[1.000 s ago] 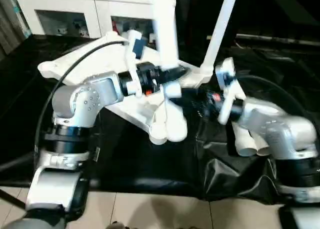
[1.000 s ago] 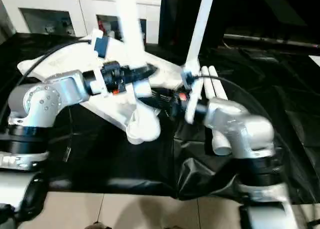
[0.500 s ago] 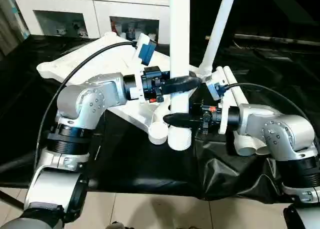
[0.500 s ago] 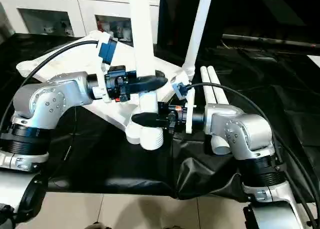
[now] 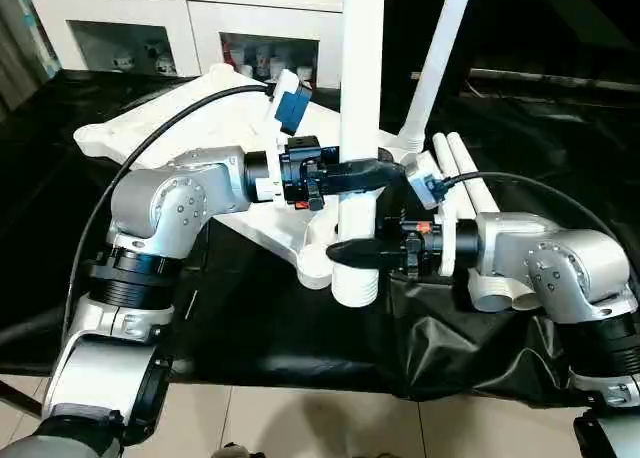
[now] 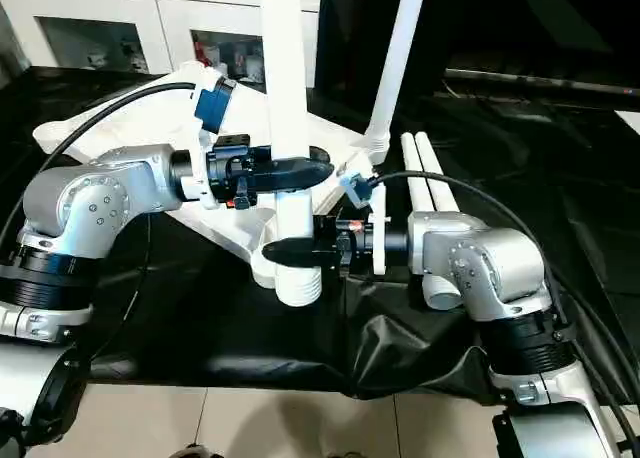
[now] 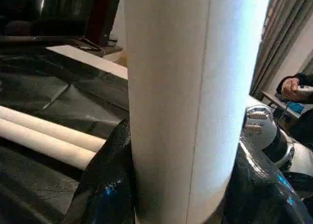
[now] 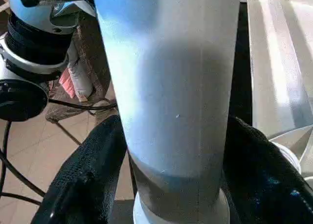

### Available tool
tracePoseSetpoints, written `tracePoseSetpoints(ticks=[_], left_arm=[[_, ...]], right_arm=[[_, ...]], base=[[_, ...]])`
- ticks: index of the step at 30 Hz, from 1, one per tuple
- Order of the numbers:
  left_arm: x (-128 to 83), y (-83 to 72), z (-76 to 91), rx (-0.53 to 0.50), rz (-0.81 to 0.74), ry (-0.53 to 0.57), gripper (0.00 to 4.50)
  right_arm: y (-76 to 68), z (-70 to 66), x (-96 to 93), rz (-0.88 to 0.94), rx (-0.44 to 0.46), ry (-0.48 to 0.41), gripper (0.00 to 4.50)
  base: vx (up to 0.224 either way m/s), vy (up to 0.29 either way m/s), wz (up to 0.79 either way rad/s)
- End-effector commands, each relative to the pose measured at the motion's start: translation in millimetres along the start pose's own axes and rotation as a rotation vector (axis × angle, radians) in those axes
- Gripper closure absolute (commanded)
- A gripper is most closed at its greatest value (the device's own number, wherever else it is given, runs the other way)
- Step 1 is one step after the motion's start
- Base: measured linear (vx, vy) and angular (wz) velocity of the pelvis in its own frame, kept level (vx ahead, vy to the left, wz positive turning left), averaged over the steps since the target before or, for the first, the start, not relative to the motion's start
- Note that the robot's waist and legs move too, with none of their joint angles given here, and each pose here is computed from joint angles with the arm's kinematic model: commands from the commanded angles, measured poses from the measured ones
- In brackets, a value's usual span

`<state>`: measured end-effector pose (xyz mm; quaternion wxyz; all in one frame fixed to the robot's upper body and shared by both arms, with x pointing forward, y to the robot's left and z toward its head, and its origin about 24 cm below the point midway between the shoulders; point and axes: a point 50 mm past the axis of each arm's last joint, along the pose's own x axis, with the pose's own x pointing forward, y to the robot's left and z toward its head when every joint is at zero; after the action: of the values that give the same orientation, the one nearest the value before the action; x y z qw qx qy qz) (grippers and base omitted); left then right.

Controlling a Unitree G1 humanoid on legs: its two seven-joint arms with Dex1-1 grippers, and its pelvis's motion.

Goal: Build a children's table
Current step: Pick table leg

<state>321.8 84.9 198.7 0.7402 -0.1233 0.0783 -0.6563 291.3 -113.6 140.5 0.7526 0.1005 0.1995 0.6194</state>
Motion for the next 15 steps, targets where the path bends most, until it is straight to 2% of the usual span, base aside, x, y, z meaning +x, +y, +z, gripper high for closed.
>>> tracePoseSetpoints(ticks=[1, 2, 5, 8, 15], left_arm=[[4.0, -6.4, 3.7, 0.03, -0.032, 0.015, 2.62], [4.2, -6.8, 3.3, 0.03, -0.036, 0.019, 2.62], [4.1, -7.1, 2.2, 0.031, -0.042, 0.03, 2.62], [4.2, -7.9, 1.8, 0.029, -0.05, 0.033, 2.62], [5.0, -8.2, -0.1, 0.027, -0.059, 0.047, 2.64]], right_arm=[[2.7, 1.6, 2.6, 0.015, -0.019, 0.009, 1.5], [2.6, 1.5, 3.0, 0.016, -0.018, 0.008, 1.78], [2.0, 0.7, 3.6, 0.015, -0.021, 0.014, 1.91], [2.1, 0.1, 3.5, 0.016, -0.021, 0.016, 2.29], [2.0, 0.2, 2.5, 0.017, -0.025, 0.015, 2.48]], base=[[0.0, 0.0, 0.0], [0.0, 0.0, 0.0], [0.0, 0.0, 0.0], [0.0, 0.0, 0.0], [0.0, 0.0, 0.0]])
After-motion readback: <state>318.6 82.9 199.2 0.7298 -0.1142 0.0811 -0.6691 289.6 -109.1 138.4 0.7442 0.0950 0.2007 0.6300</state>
